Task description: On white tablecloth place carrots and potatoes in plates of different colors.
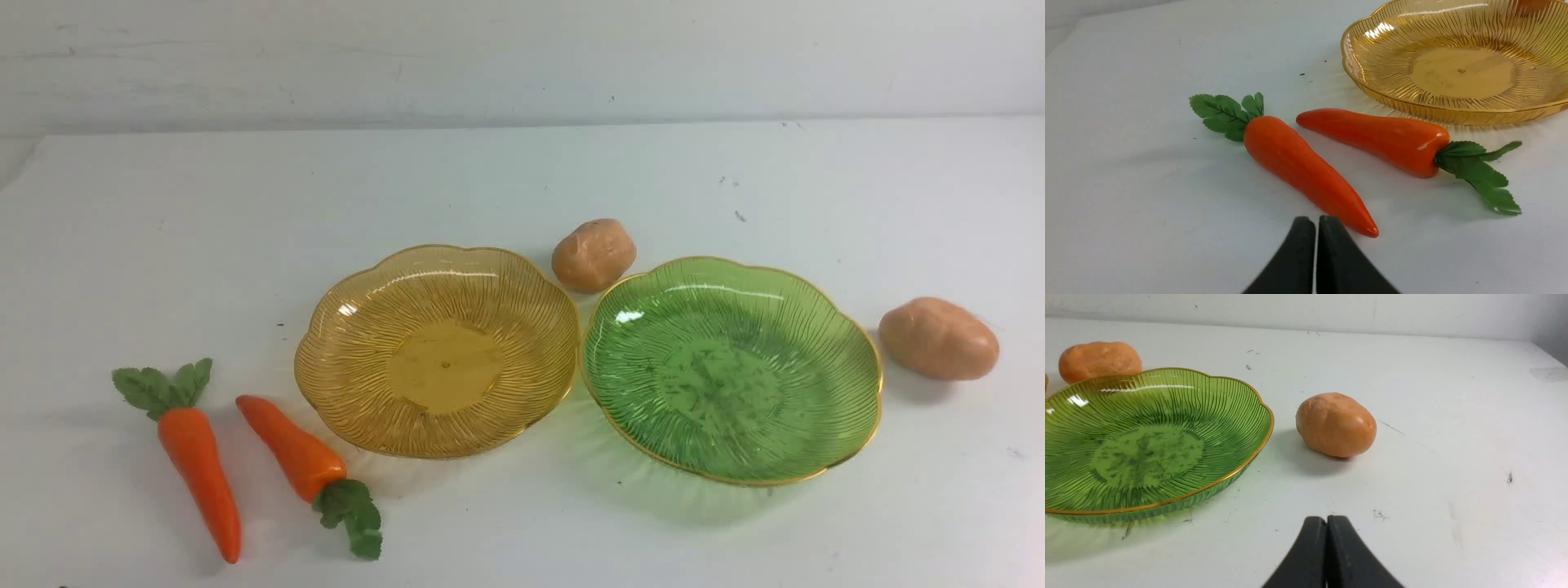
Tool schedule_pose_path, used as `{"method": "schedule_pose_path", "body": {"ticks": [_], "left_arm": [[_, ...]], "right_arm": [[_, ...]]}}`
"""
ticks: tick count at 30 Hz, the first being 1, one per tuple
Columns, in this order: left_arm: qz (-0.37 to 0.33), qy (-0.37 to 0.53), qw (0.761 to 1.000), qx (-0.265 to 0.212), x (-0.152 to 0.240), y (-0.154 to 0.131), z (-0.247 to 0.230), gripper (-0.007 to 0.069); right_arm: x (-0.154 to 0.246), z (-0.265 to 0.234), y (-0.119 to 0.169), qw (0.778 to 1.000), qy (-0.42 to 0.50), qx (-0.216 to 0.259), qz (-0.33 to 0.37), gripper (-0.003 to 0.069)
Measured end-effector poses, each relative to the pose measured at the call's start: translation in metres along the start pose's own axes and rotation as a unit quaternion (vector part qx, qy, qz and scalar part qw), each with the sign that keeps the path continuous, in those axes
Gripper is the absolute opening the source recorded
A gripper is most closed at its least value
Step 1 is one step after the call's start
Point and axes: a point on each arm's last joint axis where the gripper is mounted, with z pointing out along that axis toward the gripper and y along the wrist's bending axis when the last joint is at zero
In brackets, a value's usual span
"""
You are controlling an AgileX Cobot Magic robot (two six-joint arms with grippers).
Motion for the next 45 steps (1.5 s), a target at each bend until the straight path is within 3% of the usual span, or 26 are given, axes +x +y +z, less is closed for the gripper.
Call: {"method": "schedule_pose_path", "body": {"ticks": [19, 24, 27, 31, 35, 37, 39, 41, 43, 45], "left_arm": [[-0.001, -0.001, 1.0, -0.001, 0.0, 0.0, 0.0, -0.0003], [-0.12, -0.033, 0.992, 0.024, -0.006, -0.004, 0.0, -0.0003], [-0.228, -0.065, 0.97, 0.047, -0.013, -0.006, -0.001, -0.0003], [-0.371, -0.15, 0.914, 0.068, -0.03, -0.001, -0.005, -0.0003], [-0.442, -0.256, 0.858, 0.059, -0.046, 0.011, -0.013, -0.0003], [-0.438, -0.289, 0.849, 0.068, -0.065, 0.013, -0.024, -0.0003], [-0.411, -0.298, 0.858, 0.081, -0.09, 0.012, -0.037, -0.0003], [-0.359, -0.268, 0.889, 0.093, -0.121, 0.007, -0.045, -0.0003], [-0.307, -0.205, 0.923, 0.105, -0.147, 0.001, -0.042, -0.0003], [-0.259, -0.08, 0.957, 0.107, -0.171, -0.009, -0.021, -0.0003]], "right_arm": [[0.0, 0.0, 0.0, 1.0, 0.0, 0.0, 0.0, -0.0015], [0.0, 0.0, 0.0, 1.0, 0.0, 0.0, 0.0, -0.0015], [0.0, 0.0, 0.0, 1.0, 0.0, 0.0, 0.0, -0.0015], [0.0, 0.0, 0.0, 1.0, 0.0, 0.0, 0.0, -0.0015], [0.0, 0.0, 0.0, 1.0, 0.0, 0.0, 0.0, -0.0015], [0.0, 0.0, 0.0, 1.0, 0.0, 0.0, 0.0, -0.0015], [0.0, 0.0, 0.0, 1.0, 0.0, 0.0, 0.0, -0.0015], [-0.001, 0.0, 0.0, 1.0, -0.003, -0.001, 0.005, -0.0015], [-0.004, 0.0, 0.002, 0.998, -0.025, -0.013, 0.056, -0.0015], [-0.013, -0.001, 0.003, 0.987, -0.069, -0.028, 0.14, -0.0015]]}}
